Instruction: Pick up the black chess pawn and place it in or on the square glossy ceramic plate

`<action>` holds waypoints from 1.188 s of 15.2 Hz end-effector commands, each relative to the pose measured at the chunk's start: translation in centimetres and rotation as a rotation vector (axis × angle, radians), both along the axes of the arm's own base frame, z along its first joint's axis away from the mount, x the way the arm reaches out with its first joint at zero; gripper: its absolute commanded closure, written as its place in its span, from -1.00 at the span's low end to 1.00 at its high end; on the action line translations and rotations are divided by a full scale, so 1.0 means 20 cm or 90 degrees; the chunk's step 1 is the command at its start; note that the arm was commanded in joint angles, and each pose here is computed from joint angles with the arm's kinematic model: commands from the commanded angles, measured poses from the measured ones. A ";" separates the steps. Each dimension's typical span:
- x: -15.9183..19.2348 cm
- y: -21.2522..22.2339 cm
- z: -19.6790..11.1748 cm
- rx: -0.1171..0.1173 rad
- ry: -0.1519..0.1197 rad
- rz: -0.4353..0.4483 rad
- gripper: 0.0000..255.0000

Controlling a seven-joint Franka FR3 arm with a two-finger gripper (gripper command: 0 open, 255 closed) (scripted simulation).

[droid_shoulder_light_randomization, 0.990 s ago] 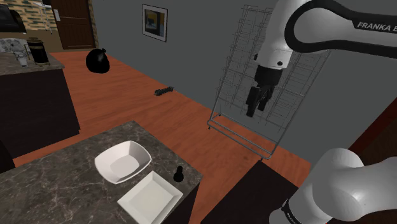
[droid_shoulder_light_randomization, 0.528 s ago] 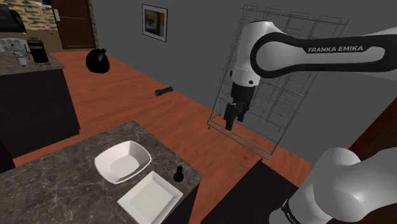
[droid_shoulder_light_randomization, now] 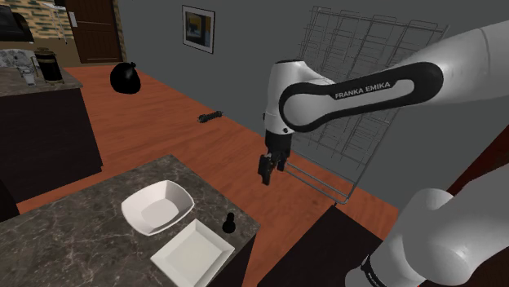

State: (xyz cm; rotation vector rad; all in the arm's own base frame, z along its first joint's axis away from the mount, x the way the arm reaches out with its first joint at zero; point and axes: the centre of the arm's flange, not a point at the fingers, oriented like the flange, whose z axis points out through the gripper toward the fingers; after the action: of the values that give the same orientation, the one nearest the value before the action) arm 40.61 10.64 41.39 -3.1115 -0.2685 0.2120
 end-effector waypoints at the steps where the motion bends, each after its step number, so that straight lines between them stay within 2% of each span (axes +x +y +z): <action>1: 0.07 0.06 -0.11 -0.004 0.002 0.014 -1.00; 15: 0.43 0.52 -0.87 -0.033 0.023 0.109 -1.00; 18: 0.44 0.54 -0.97 -0.035 0.024 0.114 -1.00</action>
State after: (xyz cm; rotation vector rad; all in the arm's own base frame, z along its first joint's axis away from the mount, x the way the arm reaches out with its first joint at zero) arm 49.35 21.19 22.79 -3.1324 -0.5472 0.2850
